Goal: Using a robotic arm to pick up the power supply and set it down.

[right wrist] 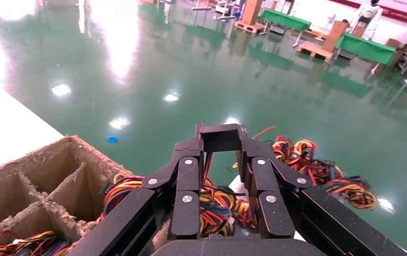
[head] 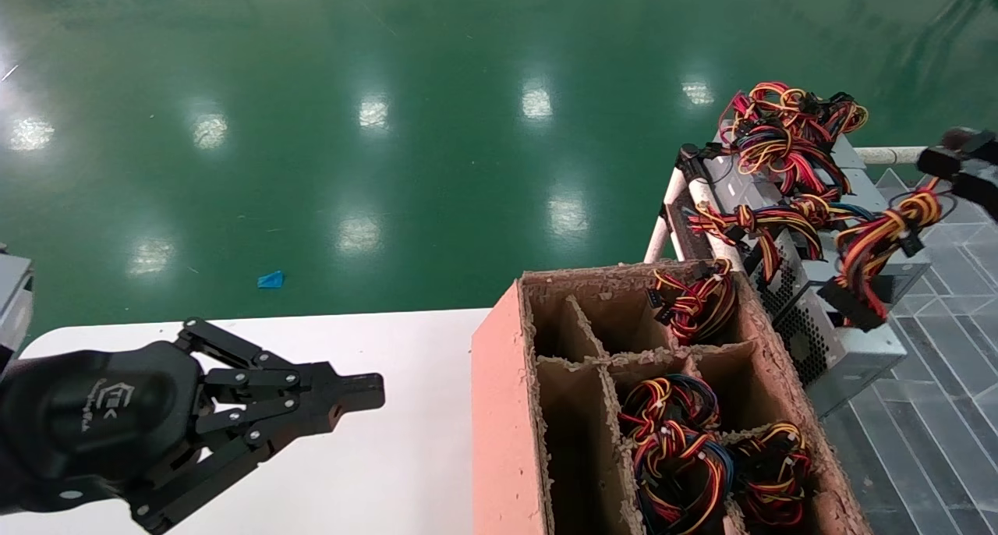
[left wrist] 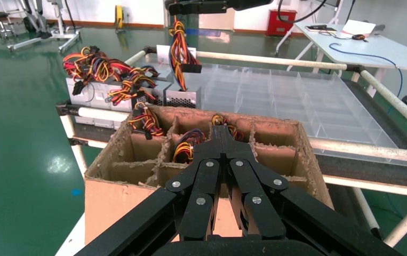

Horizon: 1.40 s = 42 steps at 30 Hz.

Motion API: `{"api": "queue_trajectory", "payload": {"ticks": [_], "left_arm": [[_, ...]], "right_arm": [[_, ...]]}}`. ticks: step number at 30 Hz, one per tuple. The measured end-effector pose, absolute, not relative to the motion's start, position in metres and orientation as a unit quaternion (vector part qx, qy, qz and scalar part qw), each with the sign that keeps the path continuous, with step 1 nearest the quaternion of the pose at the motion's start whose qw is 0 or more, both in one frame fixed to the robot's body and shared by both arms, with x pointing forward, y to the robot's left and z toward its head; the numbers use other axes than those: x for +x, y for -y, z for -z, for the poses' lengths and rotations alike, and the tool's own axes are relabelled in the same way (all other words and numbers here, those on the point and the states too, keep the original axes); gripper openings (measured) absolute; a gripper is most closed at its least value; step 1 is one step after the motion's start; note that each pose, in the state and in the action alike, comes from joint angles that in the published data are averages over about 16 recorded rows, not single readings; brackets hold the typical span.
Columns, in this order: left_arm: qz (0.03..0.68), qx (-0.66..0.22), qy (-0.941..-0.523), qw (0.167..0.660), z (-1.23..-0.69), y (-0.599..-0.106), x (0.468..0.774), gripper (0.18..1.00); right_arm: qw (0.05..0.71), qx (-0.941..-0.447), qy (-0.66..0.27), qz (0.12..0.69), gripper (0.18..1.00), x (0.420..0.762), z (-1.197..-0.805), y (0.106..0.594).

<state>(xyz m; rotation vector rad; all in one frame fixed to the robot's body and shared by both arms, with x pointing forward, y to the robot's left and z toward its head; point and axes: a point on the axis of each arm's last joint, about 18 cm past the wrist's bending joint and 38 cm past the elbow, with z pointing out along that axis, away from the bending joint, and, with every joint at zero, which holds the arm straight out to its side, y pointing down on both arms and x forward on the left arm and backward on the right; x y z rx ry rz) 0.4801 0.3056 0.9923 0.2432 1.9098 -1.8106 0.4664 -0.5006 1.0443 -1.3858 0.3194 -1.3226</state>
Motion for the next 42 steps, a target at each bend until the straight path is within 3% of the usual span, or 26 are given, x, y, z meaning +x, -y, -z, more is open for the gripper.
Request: {"api": "queue_trajectory", "payload": {"ticks": [20,32,42], "left_arm": [[0.664,0.089,-0.700,0.247,-0.992,-0.306,0.480,0.191],[0.664,0.089,-0.700,0.247,-0.992,-0.306,0.480,0.191],[0.664,0.089,-0.700,0.247,-0.992,-0.306,0.480,0.191]], "right_arm": [[0.557,-0.595,-0.146,0.561,0.333,0.472,-1.049,0.497],[0.555,-0.587,-0.142,0.573,0.497,0.466,-1.057,0.504],[0.568,-0.577,-0.113,0.576,0.723,0.461,-1.063,0.500]]}}
